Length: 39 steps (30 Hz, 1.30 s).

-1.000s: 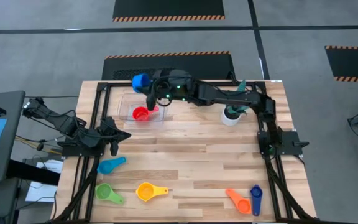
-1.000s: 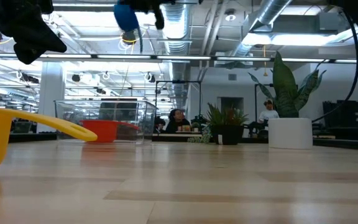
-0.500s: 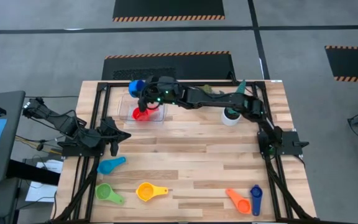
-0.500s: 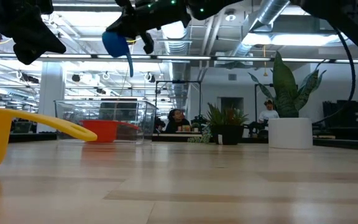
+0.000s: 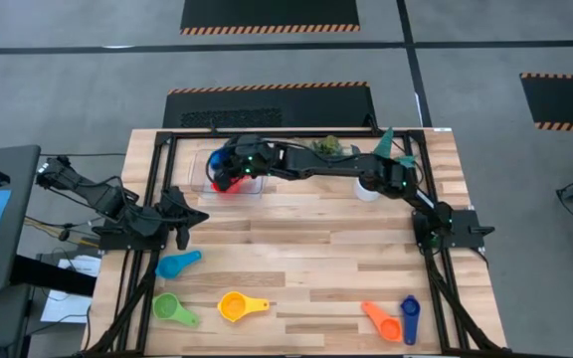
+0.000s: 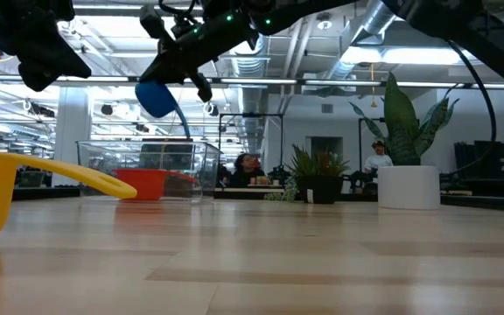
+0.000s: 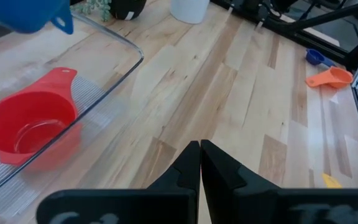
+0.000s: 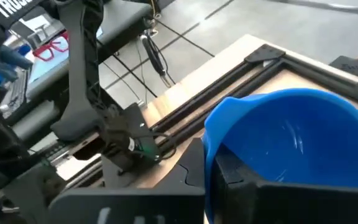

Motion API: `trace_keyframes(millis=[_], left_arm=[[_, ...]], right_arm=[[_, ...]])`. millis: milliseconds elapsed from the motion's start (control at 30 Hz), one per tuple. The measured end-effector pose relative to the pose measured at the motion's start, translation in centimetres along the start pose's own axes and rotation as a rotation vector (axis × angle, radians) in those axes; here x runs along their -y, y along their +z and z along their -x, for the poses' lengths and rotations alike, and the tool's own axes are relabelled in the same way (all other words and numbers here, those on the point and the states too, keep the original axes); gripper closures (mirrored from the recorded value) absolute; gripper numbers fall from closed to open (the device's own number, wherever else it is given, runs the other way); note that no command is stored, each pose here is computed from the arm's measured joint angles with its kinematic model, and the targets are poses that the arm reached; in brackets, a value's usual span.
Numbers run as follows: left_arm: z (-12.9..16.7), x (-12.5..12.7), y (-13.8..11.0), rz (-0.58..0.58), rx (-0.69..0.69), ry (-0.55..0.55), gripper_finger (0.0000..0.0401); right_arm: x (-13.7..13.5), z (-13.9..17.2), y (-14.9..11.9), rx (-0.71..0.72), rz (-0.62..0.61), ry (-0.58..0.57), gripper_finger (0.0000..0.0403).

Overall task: Nest measuring cups in basket
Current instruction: Stack the blue measuring cup on top of the red measuring cup in the transparent bin

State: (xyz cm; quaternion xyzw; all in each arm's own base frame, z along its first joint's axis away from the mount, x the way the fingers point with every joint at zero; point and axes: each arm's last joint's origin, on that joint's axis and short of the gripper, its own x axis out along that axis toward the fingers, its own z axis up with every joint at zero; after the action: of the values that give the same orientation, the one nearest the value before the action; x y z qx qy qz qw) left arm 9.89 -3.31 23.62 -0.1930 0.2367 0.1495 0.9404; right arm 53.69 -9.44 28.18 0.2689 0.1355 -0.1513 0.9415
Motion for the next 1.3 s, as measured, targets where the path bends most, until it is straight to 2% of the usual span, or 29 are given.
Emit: trace_keyframes(millis=[133, 300, 467, 1067, 1300], left_arm=[[0.0, 0.0, 0.0, -0.003, -0.003, 0.003, 0.0401], [0.0, -0.1, -0.1, -0.01, -0.011, 0.01, 0.0401], [0.0, -0.1, -0.1, -0.011, -0.012, 0.011, 0.0401], [0.0, -0.1, -0.1, -0.012, -0.012, 0.011, 0.0401], [0.0, -0.1, -0.1, -0.011, -0.012, 0.011, 0.0401]], right_arm=[[-0.2, 0.2, -0.4, -0.005, 0.0, -0.059, 0.0396], [-0.1, -0.3, -1.0, -0.02, -0.02, -0.071, 0.0396], [0.4, -2.0, -3.7, -0.085, -0.034, -0.087, 0.0396], [0.5, -1.8, -3.6, -0.075, -0.045, -0.117, 0.0396], [1.4, -3.3, -5.2, -0.101, -0.044, -0.101, 0.0396]])
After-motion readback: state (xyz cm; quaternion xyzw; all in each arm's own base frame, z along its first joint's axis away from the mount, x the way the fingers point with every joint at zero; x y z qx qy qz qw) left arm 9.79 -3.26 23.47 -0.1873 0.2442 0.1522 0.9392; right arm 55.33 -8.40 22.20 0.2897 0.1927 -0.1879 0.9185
